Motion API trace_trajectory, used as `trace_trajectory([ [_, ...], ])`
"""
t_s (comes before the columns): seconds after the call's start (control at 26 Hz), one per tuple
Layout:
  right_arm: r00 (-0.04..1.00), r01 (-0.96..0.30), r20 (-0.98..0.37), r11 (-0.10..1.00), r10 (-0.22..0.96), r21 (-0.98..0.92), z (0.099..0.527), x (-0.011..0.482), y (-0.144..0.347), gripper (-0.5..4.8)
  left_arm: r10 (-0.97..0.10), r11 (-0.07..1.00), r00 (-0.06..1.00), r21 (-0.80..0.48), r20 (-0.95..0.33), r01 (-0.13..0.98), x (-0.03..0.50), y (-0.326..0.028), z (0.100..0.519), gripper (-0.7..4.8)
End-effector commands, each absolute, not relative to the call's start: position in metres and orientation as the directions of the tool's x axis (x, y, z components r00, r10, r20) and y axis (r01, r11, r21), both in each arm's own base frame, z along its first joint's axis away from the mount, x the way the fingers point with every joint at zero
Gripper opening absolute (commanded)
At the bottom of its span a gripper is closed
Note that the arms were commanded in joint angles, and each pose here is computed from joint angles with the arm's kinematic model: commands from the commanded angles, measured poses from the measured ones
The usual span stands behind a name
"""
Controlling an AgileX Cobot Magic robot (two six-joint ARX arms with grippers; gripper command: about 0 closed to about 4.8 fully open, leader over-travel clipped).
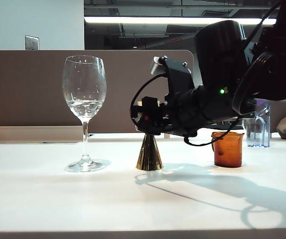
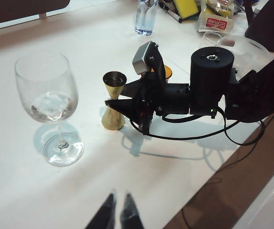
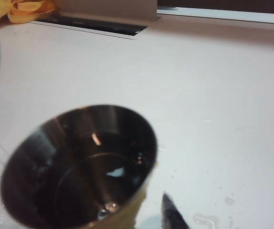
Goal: Pick up the small amber measuring cup and pour the water in it into the jigger, then pick up the jigger and pour the water in it into the wine glass.
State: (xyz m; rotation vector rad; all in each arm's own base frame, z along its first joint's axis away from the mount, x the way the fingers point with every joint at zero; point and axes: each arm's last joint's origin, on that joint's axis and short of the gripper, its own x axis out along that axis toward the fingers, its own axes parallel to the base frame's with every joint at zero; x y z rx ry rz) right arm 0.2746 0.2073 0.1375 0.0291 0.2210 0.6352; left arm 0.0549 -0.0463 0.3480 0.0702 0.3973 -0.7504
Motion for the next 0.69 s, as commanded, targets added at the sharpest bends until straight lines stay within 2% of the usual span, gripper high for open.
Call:
trace_trajectory([
  [0.04, 0.784, -0.586, -0.183, 0.804, 0.593, 0.095, 0.1398, 0.2755, 0.2073, 1.87, -0.656, 0.729, 0.663, -0.074, -0.361, 0.681, 0.0549, -0.0465, 0.3501, 0.26],
  [0.08, 0.784, -0.586, -0.183, 0.805, 0.593, 0.095, 0.1397, 0.2756, 0.2072, 1.74, -0.656, 0.729, 0.663, -0.074, -0.361, 0.681, 0.0549, -0.0465, 0.3501, 0.26],
  [0.38, 0.784, -0.584, -0.192, 0.806, 0.59, 0.095, 0.1388, 0.2759, 0.2065, 1.74, -0.656, 0.729, 0.663, -0.074, -0.361, 0.681, 0.0549, -0.0465, 0.3501, 0.26],
  [0.54, 0.781, -0.582, -0.211, 0.808, 0.588, 0.095, 0.137, 0.2756, 0.2063, 1.45, -0.656, 0.729, 0.663, -0.074, -0.361, 0.681, 0.0549, -0.0465, 0.3501, 0.26],
  [0.69, 0.779, -0.581, -0.225, 0.808, 0.586, 0.094, 0.1356, 0.2754, 0.2061, 1.45, -0.656, 0.729, 0.663, -0.074, -0.361, 0.681, 0.0549, -0.0465, 0.3501, 0.26],
])
